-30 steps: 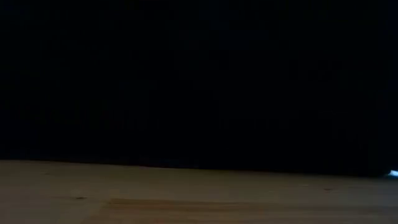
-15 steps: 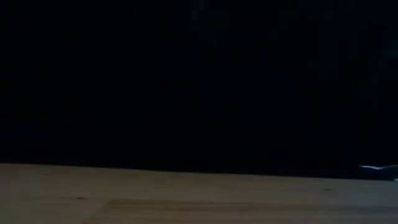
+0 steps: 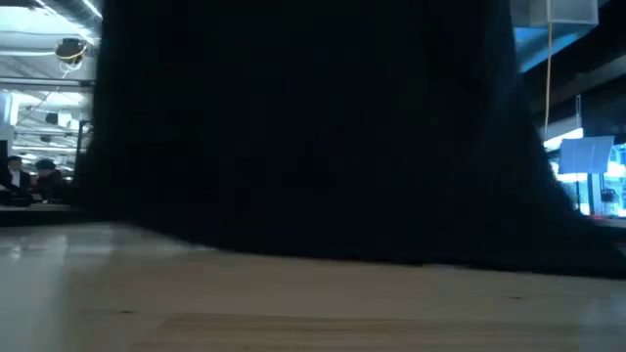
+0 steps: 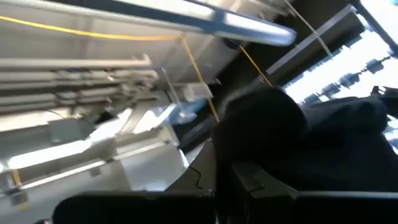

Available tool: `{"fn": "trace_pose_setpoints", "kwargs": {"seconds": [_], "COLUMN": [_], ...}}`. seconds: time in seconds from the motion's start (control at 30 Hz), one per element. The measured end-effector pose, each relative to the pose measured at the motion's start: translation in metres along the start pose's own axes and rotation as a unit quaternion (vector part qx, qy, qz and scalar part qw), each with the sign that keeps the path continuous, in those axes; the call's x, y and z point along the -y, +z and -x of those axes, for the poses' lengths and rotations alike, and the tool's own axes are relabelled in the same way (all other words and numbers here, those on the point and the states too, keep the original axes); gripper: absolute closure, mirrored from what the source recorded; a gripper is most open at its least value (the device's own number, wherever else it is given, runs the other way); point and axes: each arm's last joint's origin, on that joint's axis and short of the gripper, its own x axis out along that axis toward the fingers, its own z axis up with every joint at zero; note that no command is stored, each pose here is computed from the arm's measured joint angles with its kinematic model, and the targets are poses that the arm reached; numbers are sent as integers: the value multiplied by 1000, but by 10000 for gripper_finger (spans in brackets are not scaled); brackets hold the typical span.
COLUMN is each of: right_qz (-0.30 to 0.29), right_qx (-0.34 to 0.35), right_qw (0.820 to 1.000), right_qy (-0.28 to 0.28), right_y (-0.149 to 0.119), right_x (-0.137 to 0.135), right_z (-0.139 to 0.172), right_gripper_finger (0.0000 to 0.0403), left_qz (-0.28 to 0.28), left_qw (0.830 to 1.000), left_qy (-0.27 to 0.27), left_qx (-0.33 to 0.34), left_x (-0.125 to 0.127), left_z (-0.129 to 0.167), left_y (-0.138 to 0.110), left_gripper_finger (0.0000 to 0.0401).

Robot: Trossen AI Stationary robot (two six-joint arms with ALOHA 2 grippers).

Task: Fold Laundry from Bin
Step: Fold the black shirt

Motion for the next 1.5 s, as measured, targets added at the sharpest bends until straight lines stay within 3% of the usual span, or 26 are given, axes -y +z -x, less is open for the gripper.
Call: {"fn": "trace_pose_setpoints", "kwargs": {"seconds": [0.27,0.53,0.8,1.13,1.5], "right_qz": [9,45,71,76,60], "right_qx": [47,29,-4,-66,-76], "right_qw": [999,999,997,995,995], "right_qy": [11,1,-20,-4,-11], "right_y": [25,35,21,-9,-46], "right_x": [39,29,19,18,40], "right_z": [-32,-61,-74,-91,-113], "right_gripper_finger": [403,403,403,403,403], "left_qz": [-29,-41,-34,2,-4], "left_qw": [996,994,998,998,994], "left_qy": [35,43,42,63,96], "left_qx": [80,89,45,-15,-50], "left_x": [-39,-53,-53,-66,-81], "left_z": [-8,-12,-13,-14,-13], "left_y": [2,3,0,-8,-16], "left_gripper_finger": [401,401,401,401,401]}}
